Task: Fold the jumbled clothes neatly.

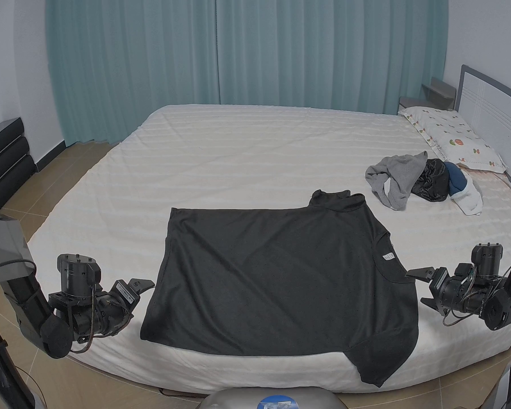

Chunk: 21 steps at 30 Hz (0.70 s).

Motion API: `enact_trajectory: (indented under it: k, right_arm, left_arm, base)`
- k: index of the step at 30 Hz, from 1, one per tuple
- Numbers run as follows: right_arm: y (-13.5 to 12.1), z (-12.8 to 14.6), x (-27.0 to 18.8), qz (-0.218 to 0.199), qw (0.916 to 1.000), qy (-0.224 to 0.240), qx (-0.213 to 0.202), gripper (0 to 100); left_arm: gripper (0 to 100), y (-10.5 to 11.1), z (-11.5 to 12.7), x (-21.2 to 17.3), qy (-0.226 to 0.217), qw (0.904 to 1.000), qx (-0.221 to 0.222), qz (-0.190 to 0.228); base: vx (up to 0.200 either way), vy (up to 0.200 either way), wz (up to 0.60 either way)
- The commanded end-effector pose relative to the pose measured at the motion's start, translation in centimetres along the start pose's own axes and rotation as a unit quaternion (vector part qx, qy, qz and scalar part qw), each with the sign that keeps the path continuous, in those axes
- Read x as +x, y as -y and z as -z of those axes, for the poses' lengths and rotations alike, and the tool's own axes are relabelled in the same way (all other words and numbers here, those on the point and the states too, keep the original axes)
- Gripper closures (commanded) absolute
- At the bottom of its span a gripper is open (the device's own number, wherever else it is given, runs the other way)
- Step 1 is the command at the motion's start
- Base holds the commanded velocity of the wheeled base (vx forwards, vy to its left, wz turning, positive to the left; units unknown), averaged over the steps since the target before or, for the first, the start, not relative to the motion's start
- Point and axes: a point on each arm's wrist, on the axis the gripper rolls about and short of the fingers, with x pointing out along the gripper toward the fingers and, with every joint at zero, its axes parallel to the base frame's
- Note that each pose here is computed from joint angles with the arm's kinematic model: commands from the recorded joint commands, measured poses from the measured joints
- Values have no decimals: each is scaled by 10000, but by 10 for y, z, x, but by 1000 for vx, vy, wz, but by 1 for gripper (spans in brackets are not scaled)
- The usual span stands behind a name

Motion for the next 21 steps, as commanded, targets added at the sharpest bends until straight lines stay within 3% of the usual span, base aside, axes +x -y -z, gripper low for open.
enact_trajectory:
  k: [1, 9, 13, 18, 21]
  right_arm:
    - [2, 2, 0, 28, 10000, -67, 22, 0]
    - [4, 5, 1, 40, 9999, -150, 9, 0]
    - [4, 6, 1, 46, 9998, -182, -3, 0]
    - [4, 8, 1, 63, 9998, -207, -3, 0]
    - [5, 9, 1, 78, 9997, -238, 0, 0]
  left_arm:
    - [0, -1, 4, 3, -64, 10000, -61, -8]
    - [0, 0, 11, 2, -170, 9998, 27, -31]
    - [0, -7, 11, -2, -181, 9997, 37, -127]
    - [0, -18, 10, -6, -232, 9983, 444, -291]
    - [0, -32, 9, -3, -545, 9960, 616, -357]
  base:
    - [0, -200, 0]
    - [0, -200, 0]
    - [0, 0, 0]
    - [0, 0, 0]
    - [0, 0, 0]
